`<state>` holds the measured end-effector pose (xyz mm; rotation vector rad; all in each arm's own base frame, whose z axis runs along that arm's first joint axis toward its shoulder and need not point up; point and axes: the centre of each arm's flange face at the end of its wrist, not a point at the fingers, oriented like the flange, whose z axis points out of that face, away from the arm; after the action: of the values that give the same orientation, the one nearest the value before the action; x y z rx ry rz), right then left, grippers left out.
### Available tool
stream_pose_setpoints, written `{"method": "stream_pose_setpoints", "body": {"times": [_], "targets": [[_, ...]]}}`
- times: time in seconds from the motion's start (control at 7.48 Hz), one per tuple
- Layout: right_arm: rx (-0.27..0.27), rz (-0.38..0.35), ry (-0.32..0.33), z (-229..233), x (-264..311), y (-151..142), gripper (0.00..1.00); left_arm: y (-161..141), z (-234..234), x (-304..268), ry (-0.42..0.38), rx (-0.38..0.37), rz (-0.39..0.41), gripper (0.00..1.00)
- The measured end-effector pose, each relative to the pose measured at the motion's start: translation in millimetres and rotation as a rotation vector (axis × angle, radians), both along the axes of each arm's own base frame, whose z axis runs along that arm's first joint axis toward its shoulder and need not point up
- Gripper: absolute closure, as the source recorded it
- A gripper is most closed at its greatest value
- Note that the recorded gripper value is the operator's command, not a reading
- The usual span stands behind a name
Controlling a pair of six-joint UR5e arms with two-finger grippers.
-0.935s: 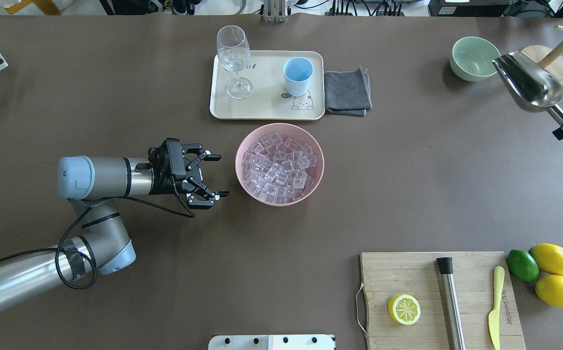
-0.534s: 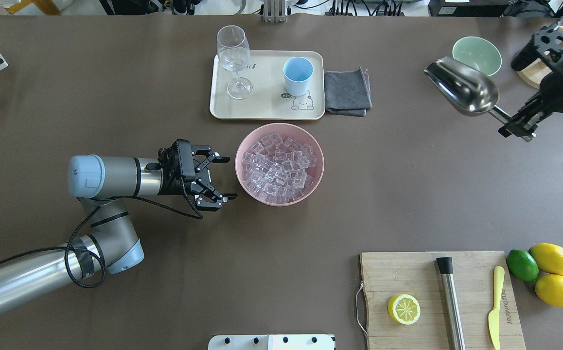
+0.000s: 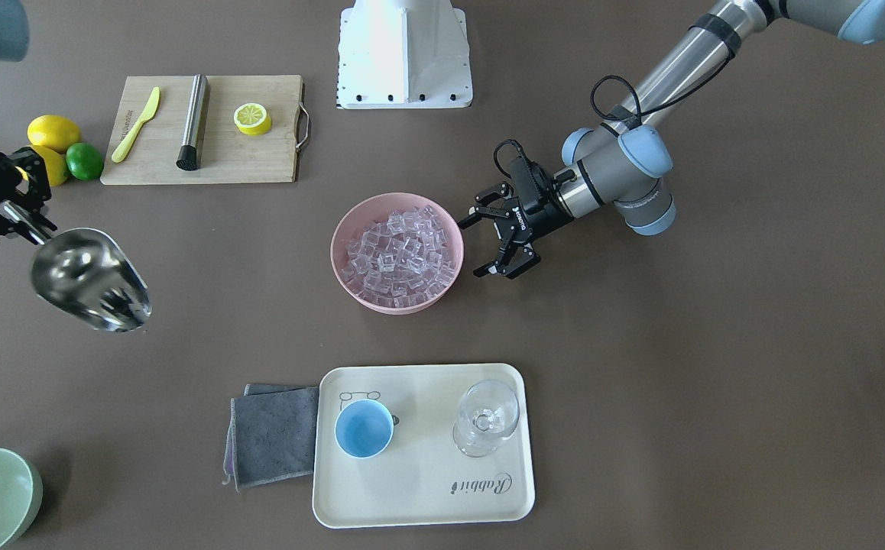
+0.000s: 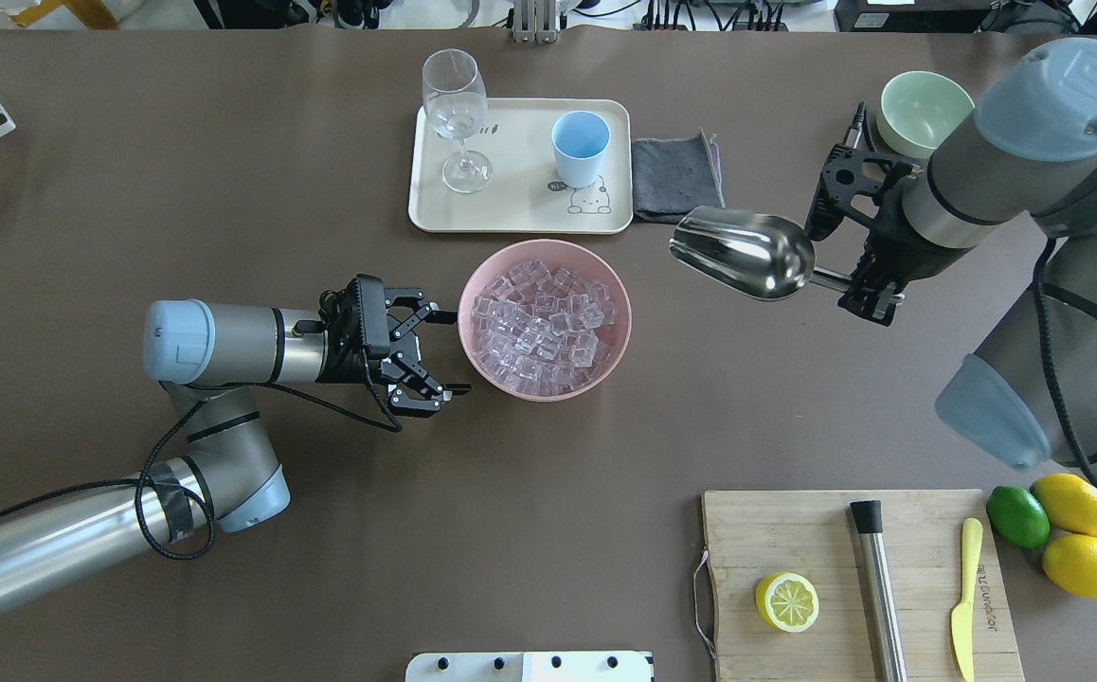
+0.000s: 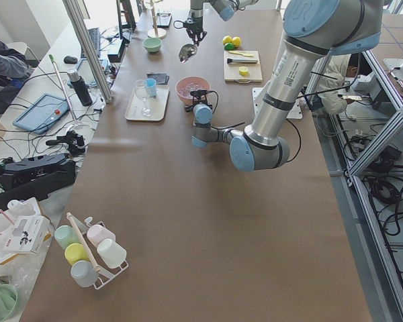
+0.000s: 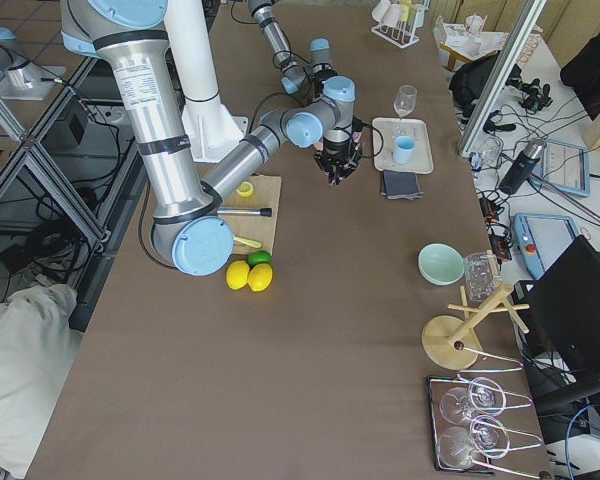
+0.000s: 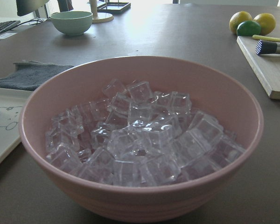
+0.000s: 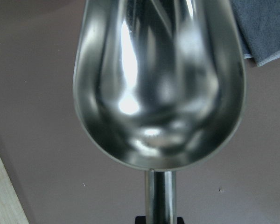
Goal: Put ice in cup with scoop
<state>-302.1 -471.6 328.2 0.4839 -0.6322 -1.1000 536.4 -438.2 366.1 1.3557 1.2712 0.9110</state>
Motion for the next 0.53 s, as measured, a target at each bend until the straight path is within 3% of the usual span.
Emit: {"method": "stream_pose_setpoints", "body": {"times": [0.13, 0.53], "targets": [[0.024, -0.055, 0.045, -15, -12, 0, 1.0, 1, -2, 1, 0.002, 0.002, 0.003, 0.01], [0.015, -0.178, 0.168, -62, -19, 1, 1.0, 0, -2, 4, -0.002, 0.0, 0.005, 0.01]]}}
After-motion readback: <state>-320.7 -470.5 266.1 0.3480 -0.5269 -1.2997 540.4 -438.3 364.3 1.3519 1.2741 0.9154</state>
